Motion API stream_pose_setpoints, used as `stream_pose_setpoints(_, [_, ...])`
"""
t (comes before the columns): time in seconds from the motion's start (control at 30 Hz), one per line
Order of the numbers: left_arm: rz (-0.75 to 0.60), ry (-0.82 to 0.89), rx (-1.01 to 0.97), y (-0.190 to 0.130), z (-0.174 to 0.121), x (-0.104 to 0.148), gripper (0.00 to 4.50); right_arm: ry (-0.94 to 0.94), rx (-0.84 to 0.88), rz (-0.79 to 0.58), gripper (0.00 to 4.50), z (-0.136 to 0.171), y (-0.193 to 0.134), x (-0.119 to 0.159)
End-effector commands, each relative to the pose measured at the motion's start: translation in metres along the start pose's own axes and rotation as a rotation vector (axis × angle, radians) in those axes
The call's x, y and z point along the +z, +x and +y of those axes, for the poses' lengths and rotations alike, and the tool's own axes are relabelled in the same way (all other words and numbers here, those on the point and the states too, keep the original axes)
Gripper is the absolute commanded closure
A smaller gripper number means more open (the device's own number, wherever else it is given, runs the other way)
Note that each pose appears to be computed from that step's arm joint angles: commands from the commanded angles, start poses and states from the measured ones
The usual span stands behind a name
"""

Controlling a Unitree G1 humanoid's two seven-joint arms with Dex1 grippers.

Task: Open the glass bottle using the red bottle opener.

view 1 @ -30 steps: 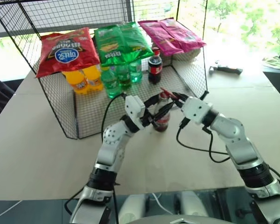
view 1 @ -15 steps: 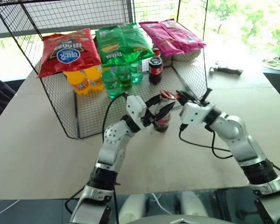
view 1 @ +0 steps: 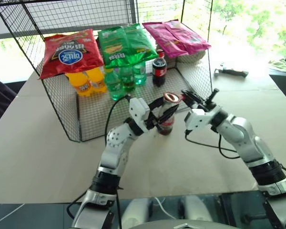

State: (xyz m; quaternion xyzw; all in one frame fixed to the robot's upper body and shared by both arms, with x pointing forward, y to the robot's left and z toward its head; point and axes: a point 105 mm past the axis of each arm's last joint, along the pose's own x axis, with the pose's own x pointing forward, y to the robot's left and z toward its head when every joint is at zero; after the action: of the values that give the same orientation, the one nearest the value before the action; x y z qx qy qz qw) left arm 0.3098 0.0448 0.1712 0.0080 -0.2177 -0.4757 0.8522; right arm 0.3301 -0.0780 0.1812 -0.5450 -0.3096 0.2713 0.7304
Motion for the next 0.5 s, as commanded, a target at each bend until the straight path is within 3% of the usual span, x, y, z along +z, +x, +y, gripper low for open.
stream_pose_setpoints(0.03, [0.065, -0.032, -0.005, 0.000, -0.006, -0.017, 2.84, -0.081, 0.036, -0.087, 4.50, 0.000, 0.003, 0.016])
stream_pose_setpoints(0.5, [0.065, -0.041, -0.010, 0.001, -0.008, -0.018, 2.84, -0.199, -0.026, -0.086, 4.50, -0.047, 0.005, 0.008])
